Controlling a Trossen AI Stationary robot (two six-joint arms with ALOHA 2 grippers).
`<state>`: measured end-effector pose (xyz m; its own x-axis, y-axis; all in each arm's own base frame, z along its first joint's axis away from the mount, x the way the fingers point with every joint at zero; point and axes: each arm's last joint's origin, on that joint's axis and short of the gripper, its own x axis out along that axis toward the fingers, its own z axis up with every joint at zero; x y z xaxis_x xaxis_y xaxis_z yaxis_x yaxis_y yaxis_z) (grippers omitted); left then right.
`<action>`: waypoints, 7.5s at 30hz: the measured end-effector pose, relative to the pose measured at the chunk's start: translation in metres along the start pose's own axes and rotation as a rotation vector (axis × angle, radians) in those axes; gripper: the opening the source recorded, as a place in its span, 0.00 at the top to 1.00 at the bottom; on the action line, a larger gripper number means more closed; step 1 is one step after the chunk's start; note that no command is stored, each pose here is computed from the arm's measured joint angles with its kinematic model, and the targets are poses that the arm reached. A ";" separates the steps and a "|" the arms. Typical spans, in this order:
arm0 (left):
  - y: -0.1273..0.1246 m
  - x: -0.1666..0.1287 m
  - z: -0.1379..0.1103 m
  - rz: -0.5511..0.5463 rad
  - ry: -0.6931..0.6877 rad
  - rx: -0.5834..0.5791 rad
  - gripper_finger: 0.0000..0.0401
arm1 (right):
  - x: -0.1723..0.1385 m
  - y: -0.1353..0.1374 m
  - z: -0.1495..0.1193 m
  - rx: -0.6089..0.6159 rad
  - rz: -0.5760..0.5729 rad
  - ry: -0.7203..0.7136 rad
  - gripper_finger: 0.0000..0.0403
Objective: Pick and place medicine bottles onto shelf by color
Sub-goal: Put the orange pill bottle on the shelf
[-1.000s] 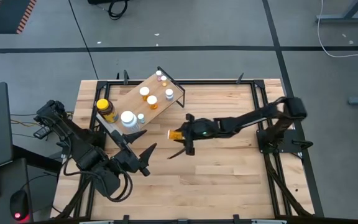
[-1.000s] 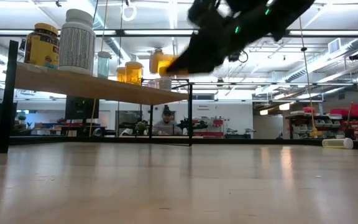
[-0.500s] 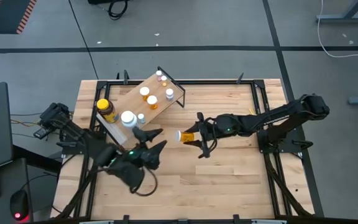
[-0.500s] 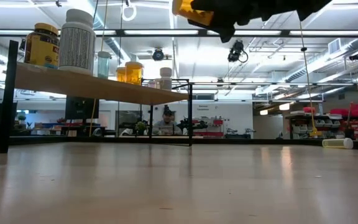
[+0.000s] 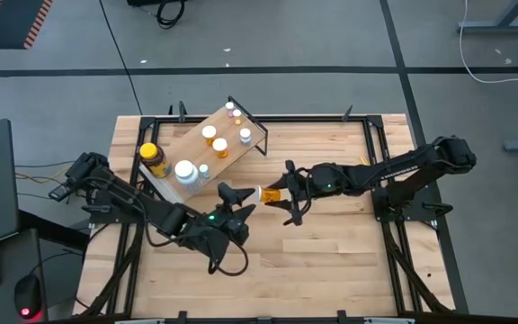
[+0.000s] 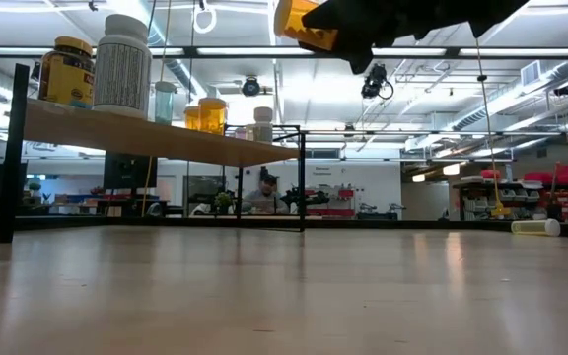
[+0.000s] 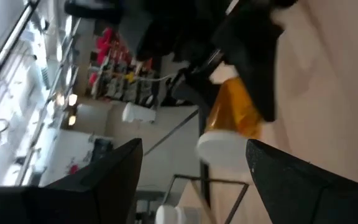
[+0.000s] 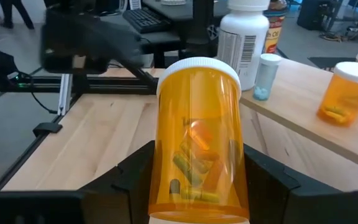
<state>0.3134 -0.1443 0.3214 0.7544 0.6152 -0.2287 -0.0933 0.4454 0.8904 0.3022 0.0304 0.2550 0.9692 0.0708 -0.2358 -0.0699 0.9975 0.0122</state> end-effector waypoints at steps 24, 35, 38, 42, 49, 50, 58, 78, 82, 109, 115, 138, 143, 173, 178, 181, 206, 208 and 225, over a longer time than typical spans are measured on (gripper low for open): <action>-0.013 0.031 -0.006 -0.054 0.047 0.133 0.22 | 0.000 -0.002 0.004 0.017 -0.001 -0.034 0.51; -0.012 0.033 -0.007 -0.079 0.033 0.134 0.22 | 0.000 0.000 0.004 0.015 0.056 -0.032 0.51; -0.012 0.034 -0.007 -0.078 0.038 0.134 0.22 | 0.000 0.000 0.004 0.014 0.062 -0.033 0.51; -0.010 0.037 -0.009 -0.075 0.046 0.129 0.22 | 0.000 0.001 0.004 0.014 0.081 -0.032 0.51; -0.012 0.037 -0.008 -0.116 0.015 0.129 0.22 | 0.000 0.001 0.002 0.012 0.081 -0.017 0.51; -0.012 0.037 -0.008 -0.116 0.015 0.128 0.22 | 0.000 0.001 0.002 0.012 0.081 -0.015 0.51; -0.011 0.038 -0.008 -0.114 0.019 0.122 0.22 | 0.000 0.001 0.002 0.012 0.081 -0.009 0.50; -0.010 0.042 -0.009 -0.169 -0.013 0.106 0.43 | 0.000 0.002 0.000 0.012 0.106 0.008 0.50; -0.010 0.042 -0.009 -0.169 -0.013 0.105 0.45 | 0.000 0.002 0.000 0.012 0.106 0.009 0.50; -0.010 0.042 -0.009 -0.167 -0.013 0.103 0.43 | 0.000 0.002 0.000 -0.013 0.114 0.011 0.44; -0.010 0.042 -0.010 -0.155 0.002 0.128 0.46 | -0.001 0.002 -0.003 -0.016 0.125 0.045 0.42; 0.003 0.048 -0.027 -0.009 0.275 0.694 0.44 | -0.043 -0.001 -0.006 0.017 0.099 0.297 0.30; 0.020 0.057 -0.031 -0.031 0.328 0.770 0.47 | -0.044 -0.002 -0.008 0.018 0.097 0.317 0.30; 0.140 0.114 -0.112 -0.202 0.717 0.659 0.47 | -0.047 -0.013 -0.049 -0.002 -0.005 0.433 0.30; 0.144 0.118 -0.118 -0.208 0.740 0.676 0.47 | -0.047 -0.019 -0.052 0.012 -0.027 0.408 0.30; 0.143 0.121 -0.120 -0.266 0.715 0.724 0.47 | -0.046 -0.020 -0.052 0.034 -0.037 0.401 0.30; 0.158 0.141 -0.155 -0.538 0.685 1.078 0.46 | -0.046 0.000 -0.051 0.199 -0.123 0.379 0.30; 0.158 0.142 -0.157 -0.554 0.658 1.065 0.46 | -0.046 0.002 -0.051 0.207 -0.139 0.375 0.30; 0.152 0.159 -0.173 -0.707 0.506 0.995 0.47 | -0.046 0.014 -0.048 0.238 -0.166 0.325 0.30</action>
<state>0.3071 0.1338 0.3519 0.0979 0.7191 -0.6879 0.8954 0.2380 0.3762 0.2451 0.0410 0.2193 0.8355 -0.0581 -0.5463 0.1739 0.9712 0.1628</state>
